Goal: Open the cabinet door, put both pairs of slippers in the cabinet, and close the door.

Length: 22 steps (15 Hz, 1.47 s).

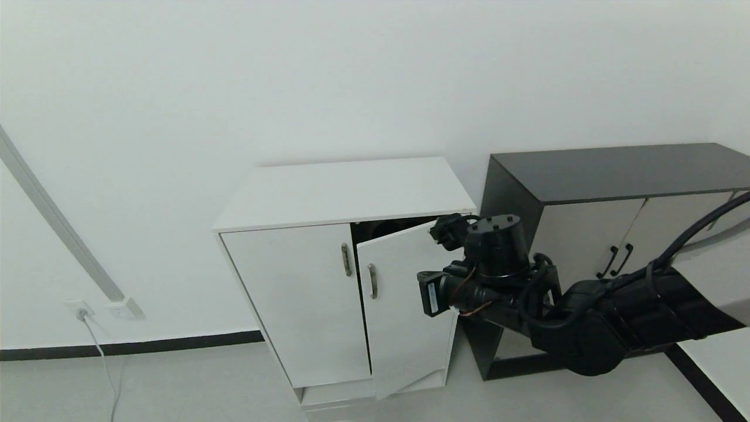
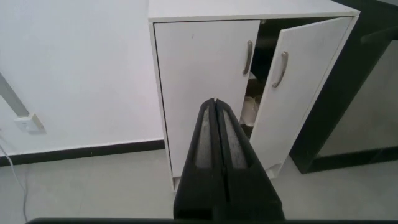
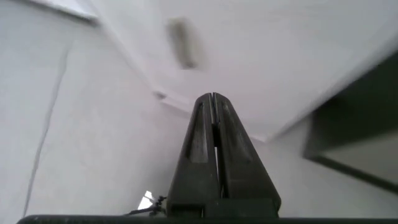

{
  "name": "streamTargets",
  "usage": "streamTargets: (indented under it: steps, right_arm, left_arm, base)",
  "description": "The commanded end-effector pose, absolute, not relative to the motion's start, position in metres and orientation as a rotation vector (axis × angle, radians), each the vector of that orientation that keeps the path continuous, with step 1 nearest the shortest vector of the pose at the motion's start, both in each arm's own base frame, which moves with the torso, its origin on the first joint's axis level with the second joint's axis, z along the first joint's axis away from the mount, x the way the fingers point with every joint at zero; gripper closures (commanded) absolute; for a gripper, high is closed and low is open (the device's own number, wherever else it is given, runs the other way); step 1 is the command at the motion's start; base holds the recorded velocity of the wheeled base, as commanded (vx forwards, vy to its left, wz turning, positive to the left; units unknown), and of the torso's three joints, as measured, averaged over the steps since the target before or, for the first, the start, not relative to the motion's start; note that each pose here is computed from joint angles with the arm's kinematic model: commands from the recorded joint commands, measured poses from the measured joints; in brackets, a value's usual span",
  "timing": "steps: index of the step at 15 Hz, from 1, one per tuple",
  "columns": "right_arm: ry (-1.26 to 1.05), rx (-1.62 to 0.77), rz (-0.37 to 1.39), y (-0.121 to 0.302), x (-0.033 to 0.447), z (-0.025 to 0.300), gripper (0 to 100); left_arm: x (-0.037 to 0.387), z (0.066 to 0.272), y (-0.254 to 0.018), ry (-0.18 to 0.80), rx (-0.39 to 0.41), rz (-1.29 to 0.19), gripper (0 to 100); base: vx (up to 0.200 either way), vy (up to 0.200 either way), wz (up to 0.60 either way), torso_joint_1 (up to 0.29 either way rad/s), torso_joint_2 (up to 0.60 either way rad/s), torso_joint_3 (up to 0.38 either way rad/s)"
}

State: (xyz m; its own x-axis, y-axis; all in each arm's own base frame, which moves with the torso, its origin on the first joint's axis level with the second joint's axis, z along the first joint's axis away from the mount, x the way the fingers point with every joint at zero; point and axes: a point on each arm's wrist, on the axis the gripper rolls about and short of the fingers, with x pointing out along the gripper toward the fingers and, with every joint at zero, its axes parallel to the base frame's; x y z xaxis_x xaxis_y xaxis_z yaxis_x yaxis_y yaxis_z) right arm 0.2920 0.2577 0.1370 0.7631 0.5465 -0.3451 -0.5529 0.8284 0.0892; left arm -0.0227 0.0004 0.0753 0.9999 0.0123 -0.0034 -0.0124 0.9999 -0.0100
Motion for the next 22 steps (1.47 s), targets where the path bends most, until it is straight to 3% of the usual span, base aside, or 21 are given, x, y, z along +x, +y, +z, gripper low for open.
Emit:
streamTargets:
  steps: [1,6,22]
  right_arm:
    - [0.390,-0.026,0.613,0.256,0.289,0.129,100]
    - [0.380,-0.037,0.845,0.237,0.274,0.101,100]
    - [0.352,-0.143,0.826,0.241,0.274,0.075,100]
  left_arm:
    - [-0.023,0.076,0.000,0.001,-0.011,0.014,100]
    - [-0.023,0.076,0.000,0.001,-0.009,0.014,100]
    - [-0.023,0.076,0.000,0.001,-0.008,0.014,100]
  base:
    - [0.000,0.000,0.00,0.000,0.00,0.000]
    - [0.000,0.000,0.00,0.000,0.00,0.000]
    - [0.000,0.000,0.07,0.001,0.00,0.000]
